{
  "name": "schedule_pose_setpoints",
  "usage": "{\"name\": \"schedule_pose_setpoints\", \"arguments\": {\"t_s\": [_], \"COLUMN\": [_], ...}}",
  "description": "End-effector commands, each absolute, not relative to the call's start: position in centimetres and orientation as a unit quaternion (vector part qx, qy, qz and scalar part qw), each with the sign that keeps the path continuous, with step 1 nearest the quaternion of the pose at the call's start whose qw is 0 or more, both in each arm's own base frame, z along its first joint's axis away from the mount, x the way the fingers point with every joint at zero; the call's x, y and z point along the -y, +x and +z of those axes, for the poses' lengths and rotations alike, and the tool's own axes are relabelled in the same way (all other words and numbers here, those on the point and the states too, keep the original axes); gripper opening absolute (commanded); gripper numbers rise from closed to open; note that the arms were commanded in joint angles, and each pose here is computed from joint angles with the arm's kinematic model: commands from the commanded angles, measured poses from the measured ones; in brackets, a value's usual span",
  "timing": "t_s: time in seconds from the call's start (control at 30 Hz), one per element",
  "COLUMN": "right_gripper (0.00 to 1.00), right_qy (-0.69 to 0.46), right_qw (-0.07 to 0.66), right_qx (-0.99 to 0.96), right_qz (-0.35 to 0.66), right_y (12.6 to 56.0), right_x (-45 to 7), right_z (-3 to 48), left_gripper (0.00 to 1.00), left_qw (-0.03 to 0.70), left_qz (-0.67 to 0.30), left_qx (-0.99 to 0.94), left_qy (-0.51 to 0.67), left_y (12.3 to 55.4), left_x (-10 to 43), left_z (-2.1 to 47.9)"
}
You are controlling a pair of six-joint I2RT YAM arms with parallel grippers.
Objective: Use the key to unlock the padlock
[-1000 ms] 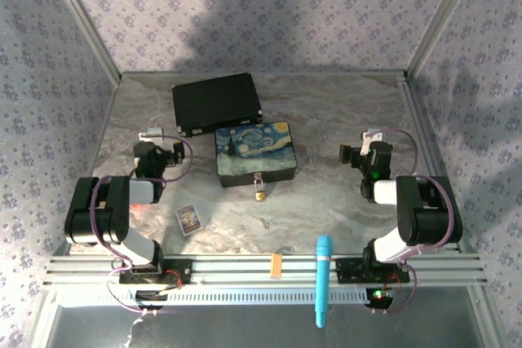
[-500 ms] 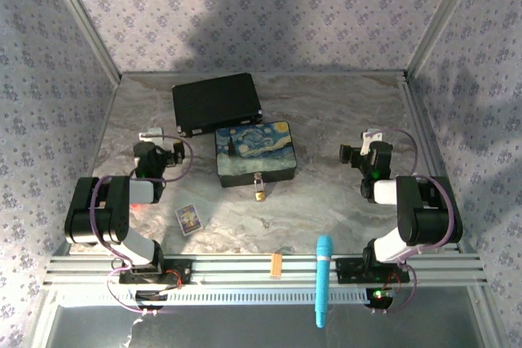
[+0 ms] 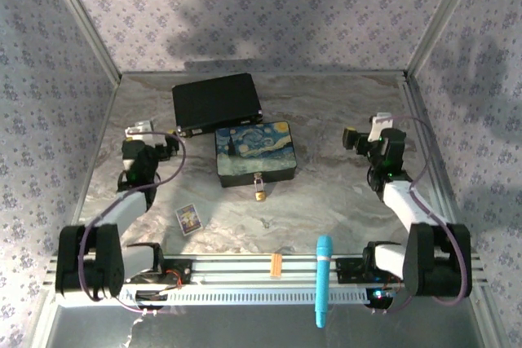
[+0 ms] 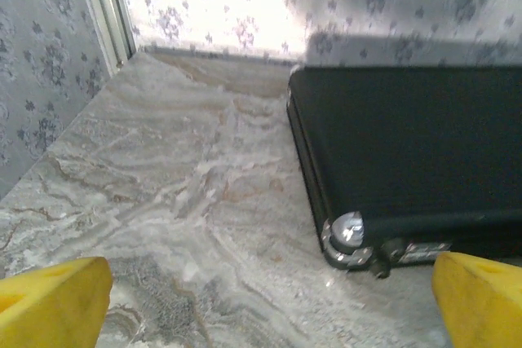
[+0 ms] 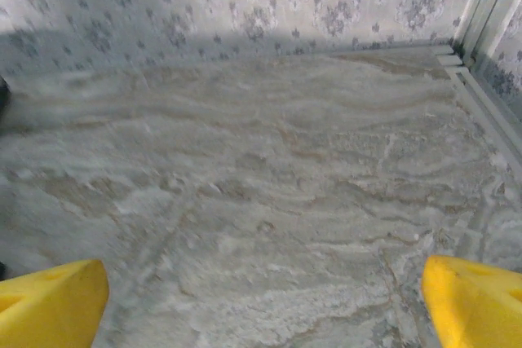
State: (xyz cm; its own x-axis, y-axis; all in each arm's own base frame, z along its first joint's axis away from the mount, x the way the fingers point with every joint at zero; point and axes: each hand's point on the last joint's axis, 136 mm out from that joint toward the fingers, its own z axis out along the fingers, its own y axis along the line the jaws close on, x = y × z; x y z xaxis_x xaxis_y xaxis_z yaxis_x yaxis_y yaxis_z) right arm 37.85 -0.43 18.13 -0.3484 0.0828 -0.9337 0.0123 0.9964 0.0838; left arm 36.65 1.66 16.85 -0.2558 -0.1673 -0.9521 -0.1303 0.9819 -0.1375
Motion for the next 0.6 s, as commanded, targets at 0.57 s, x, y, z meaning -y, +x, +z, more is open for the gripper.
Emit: {"name": "schedule_pose_setpoints", "arguments": {"t_s": [0.57], "right_gripper": [0.93], "right_qy": [-0.079], "right_qw": [0.296], "right_qx": [-0.93], "right_qz": [0.202], "right_y": [24.1], "right_x": [-17.5], "right_z": [12.3], "left_gripper": [1.0], "left_qw": [0.306], "left_qz": [-0.334], "left_qx": [-0.884], "left_qy": [-0.115], "left_y": [26.1], "left_x": [14.9], "left_z": [14.8]}}
